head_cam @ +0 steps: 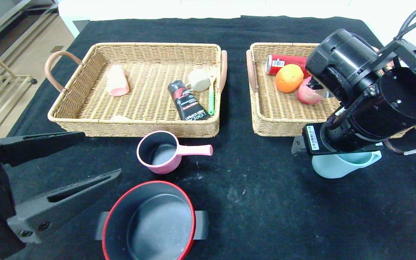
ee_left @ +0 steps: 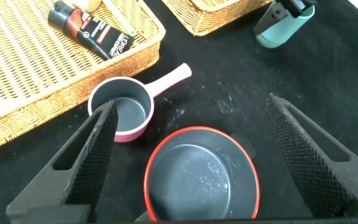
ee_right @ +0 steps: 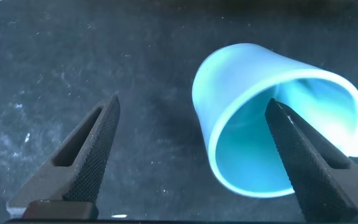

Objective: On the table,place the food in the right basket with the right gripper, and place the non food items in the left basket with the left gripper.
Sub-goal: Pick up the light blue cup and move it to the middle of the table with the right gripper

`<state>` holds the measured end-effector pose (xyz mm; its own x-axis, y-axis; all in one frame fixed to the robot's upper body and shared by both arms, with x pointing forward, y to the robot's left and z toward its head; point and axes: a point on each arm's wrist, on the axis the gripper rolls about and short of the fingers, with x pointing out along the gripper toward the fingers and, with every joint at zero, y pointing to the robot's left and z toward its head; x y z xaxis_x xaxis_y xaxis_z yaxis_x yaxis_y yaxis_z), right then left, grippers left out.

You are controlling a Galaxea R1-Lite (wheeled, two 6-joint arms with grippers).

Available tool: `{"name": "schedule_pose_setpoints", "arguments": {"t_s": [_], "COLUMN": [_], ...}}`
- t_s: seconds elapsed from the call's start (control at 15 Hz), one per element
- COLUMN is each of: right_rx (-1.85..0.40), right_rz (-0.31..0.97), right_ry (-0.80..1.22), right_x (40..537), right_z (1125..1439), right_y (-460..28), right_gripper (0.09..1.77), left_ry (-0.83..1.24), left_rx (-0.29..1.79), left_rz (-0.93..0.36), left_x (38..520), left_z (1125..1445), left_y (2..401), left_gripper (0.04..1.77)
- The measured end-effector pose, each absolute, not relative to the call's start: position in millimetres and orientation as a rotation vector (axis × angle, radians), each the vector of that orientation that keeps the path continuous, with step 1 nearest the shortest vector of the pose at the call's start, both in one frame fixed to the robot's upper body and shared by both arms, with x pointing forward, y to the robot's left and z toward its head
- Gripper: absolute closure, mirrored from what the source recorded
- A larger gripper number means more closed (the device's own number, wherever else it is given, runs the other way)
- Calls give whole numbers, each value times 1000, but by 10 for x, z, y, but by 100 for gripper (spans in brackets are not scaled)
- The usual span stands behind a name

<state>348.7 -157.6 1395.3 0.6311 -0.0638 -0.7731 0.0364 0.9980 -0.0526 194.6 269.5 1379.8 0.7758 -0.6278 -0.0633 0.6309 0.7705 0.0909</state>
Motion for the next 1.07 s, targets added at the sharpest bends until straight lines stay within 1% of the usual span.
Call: {"name": "schedule_pose_setpoints", "arguments": {"t_s": [0.13, 0.47, 0.53, 0.6, 0.73, 0.87, 0.93, 1.0, 1.07], "right_rx": [-28, -16, -18, -19, -20, -22, -22, -22, -21], "right_rz": [-76, -74, -78, -81, -89, -91, -92, -93, -94], "right_ry": [893, 906, 911, 914, 920, 923, 924, 925, 924], "right_x": [3549, 3634, 3649, 3663, 3692, 3702, 3703, 3707, 3710], "right_z": [13918, 13855, 13839, 13824, 13801, 13788, 13786, 13783, 13783], "right_y": [-1602, -1592, -1592, -1590, -1597, -1594, -1595, -1597, -1600], "right_gripper": [15, 15, 29, 48, 77, 99, 108, 125, 165], "left_ry": [28, 27, 26, 25, 25, 24, 24, 24, 24], "left_rx": [109, 109, 109, 109, 108, 108, 108, 108, 109], "left_rz": [-683, -683, -682, -683, -682, -682, -682, -682, -682], "left_x": [1946, 1946, 1944, 1943, 1942, 1943, 1943, 1943, 1943], "left_z": [13799, 13799, 13800, 13799, 13800, 13801, 13801, 13801, 13799], "left_y": [2695, 2696, 2696, 2697, 2698, 2698, 2698, 2698, 2697], "left_gripper": [9, 9, 9, 9, 9, 9, 9, 9, 9]}}
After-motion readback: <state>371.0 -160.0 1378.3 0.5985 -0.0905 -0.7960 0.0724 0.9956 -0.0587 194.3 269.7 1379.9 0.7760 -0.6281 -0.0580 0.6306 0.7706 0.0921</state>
